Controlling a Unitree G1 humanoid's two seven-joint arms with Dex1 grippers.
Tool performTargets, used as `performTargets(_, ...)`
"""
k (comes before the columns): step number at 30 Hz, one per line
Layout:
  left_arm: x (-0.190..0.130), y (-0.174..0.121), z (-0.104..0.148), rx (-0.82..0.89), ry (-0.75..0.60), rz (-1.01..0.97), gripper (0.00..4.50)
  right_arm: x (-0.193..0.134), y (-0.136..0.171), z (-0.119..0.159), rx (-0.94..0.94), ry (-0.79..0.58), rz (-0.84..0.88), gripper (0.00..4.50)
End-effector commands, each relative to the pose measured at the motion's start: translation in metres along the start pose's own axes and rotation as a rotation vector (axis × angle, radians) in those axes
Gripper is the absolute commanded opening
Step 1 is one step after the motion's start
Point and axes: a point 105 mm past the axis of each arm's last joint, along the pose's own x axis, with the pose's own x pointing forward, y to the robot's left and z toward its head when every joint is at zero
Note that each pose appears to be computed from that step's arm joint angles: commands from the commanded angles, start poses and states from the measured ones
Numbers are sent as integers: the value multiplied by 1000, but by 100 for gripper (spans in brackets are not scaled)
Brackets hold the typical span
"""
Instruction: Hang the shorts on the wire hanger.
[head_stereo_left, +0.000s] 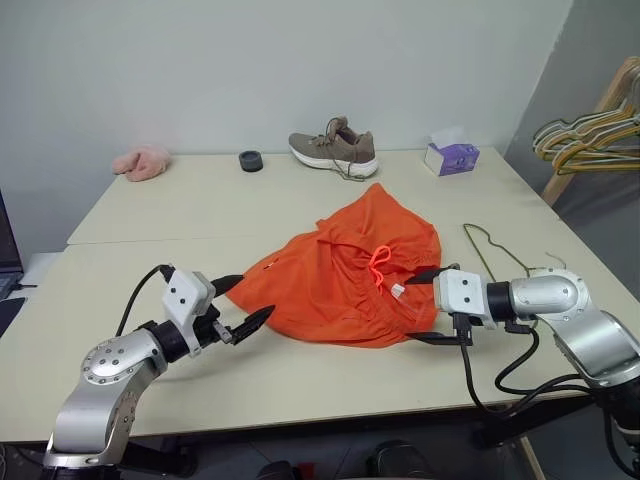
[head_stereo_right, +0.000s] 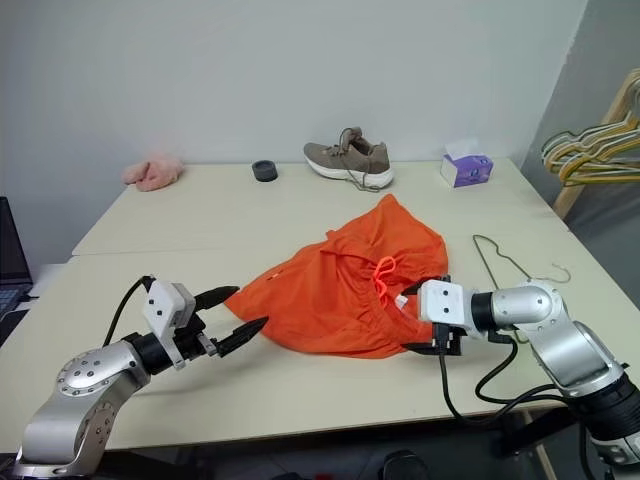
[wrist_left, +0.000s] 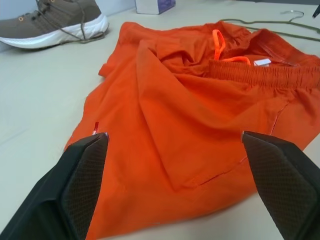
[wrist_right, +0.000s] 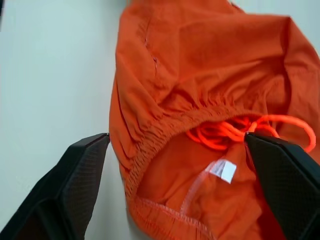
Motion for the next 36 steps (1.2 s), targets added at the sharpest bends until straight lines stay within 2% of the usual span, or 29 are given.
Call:
performTargets(1,2,12,1,152,26,-11,450,-2,6,14,-18,-38,36,447)
performTargets(4,2,20,-4,190,55,-23,450,-2,9,18,-19,-44,47,447)
performTargets(9,-3,39,-21,386,168,-24,450,1,14,24,-30,-56,64,447)
performTargets(15,10,50,-30,555,231,-91,450,5,18,29,-45,-56,89,447)
performTargets(22,34,60,-44,653,302,-162,450,7,19,32,-52,-54,97,447)
performTargets(26,45,58,-53,645,338,-225,450,5,19,34,-53,-49,90,447)
performTargets(30,47,56,-60,633,365,-271,363,4,17,35,-57,-45,67,450)
performTargets(36,37,51,-57,514,350,-354,170,2,9,34,-96,-34,18,450)
